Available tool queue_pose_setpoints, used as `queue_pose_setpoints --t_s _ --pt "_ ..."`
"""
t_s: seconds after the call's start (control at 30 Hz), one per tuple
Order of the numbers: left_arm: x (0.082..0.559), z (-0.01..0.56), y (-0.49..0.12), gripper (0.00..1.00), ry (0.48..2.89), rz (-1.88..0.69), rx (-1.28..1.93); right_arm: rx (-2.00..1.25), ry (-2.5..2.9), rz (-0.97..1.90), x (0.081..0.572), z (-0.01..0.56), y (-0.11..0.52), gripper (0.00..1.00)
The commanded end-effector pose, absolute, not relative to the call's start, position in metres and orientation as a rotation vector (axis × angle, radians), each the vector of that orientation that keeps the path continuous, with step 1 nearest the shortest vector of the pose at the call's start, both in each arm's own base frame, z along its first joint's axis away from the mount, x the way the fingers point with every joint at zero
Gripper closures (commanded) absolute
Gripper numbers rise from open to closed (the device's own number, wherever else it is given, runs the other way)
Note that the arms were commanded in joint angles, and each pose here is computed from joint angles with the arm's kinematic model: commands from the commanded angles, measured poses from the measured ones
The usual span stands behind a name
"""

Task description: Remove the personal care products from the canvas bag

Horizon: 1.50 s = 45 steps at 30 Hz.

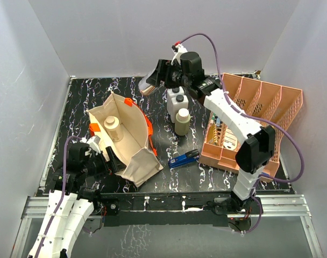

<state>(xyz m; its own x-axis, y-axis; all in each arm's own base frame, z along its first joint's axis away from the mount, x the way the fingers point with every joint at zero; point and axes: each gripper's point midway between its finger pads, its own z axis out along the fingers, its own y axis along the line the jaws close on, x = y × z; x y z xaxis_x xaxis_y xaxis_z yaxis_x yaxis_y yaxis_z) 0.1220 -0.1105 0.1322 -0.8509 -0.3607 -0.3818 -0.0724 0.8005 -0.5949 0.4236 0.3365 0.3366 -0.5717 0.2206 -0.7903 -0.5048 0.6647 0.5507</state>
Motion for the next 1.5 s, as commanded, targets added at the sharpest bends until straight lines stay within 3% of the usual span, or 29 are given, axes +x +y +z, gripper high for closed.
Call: queue_pose_setpoints --t_s 0.0,0.37,0.77,0.9,1.0,1.3,1.47 --pt "0.122 0.128 -0.110 0.17 2.515 -0.796 -0.317 -0.272 1.821 0.773 0.460 0.353 0.334 0.92" --pt "0.122 0.129 -0.109 0.17 2.511 -0.792 -0.326 -0.360 1.943 0.364 0.493 0.255 0.351 0.92" --pt "0.122 0.130 -0.109 0.17 2.501 -0.790 -0.327 -0.409 2.016 0.291 0.507 0.197 0.365 0.92" --pt "0.123 0.131 -0.108 0.17 2.494 -0.784 -0.337 -0.413 2.039 0.274 0.511 0.184 0.367 0.88" --pt "0.122 0.131 -0.106 0.14 2.499 -0.772 -0.347 -0.419 2.065 0.272 0.511 0.177 0.368 0.75" --pt "0.122 0.141 -0.089 0.03 2.486 -0.640 -0.406 -0.433 2.064 0.298 0.501 0.193 0.370 0.17" --pt "0.122 0.138 -0.085 0.06 2.473 -0.622 -0.438 -0.436 2.027 0.290 0.493 0.225 0.369 0.05"
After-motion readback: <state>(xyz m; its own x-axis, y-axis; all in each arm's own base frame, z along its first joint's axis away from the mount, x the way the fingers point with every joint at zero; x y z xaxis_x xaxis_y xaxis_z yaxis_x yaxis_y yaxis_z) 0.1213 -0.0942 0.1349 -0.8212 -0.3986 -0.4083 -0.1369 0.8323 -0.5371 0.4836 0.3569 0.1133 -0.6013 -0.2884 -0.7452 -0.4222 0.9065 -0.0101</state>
